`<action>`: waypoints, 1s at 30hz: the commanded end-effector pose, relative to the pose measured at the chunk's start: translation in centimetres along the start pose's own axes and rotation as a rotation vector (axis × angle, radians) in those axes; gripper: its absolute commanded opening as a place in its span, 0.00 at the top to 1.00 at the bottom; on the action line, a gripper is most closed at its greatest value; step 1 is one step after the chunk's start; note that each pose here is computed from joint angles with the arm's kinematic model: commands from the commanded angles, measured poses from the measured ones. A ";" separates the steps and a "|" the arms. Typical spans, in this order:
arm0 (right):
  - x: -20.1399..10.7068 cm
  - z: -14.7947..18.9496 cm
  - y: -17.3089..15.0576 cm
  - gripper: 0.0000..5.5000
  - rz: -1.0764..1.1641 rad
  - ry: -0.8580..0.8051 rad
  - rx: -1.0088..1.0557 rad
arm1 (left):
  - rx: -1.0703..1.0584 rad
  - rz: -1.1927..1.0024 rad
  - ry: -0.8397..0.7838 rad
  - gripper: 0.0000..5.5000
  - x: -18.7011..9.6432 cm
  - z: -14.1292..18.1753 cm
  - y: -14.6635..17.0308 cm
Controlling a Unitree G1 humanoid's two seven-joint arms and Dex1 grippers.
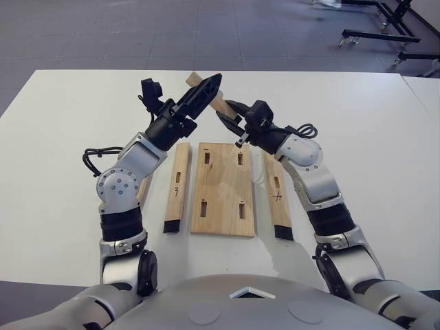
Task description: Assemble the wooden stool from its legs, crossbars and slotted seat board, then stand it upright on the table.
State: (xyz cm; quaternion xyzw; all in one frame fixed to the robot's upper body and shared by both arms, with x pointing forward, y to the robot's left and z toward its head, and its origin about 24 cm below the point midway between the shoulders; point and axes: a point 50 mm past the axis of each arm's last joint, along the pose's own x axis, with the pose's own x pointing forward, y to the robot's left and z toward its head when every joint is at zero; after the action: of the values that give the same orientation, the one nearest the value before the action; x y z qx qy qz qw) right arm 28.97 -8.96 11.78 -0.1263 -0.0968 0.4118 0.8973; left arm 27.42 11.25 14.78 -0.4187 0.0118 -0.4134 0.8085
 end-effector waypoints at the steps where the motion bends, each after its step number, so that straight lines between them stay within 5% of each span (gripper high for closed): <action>1: 0.2 0.5 -1.1 0.77 -0.091 -0.031 -0.019 | 0.003 0.046 0.038 0.08 -0.6 -0.5 0.8; 22: 0.3 0.6 1.0 0.77 0.053 -0.038 -0.005 | -0.010 0.082 0.008 0.08 -0.3 -0.8 1.8; 30: 0.4 0.5 1.1 0.77 0.069 -0.026 -0.003 | 0.013 0.090 0.016 0.30 -0.2 -1.1 1.8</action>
State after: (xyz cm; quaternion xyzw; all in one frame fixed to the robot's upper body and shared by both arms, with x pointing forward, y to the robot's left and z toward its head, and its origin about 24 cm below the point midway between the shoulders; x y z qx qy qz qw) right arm 28.15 -7.91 11.97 -0.1220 -0.1125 0.4414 0.8818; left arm 28.01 11.27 12.67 -0.4154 0.0365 -0.3792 0.8260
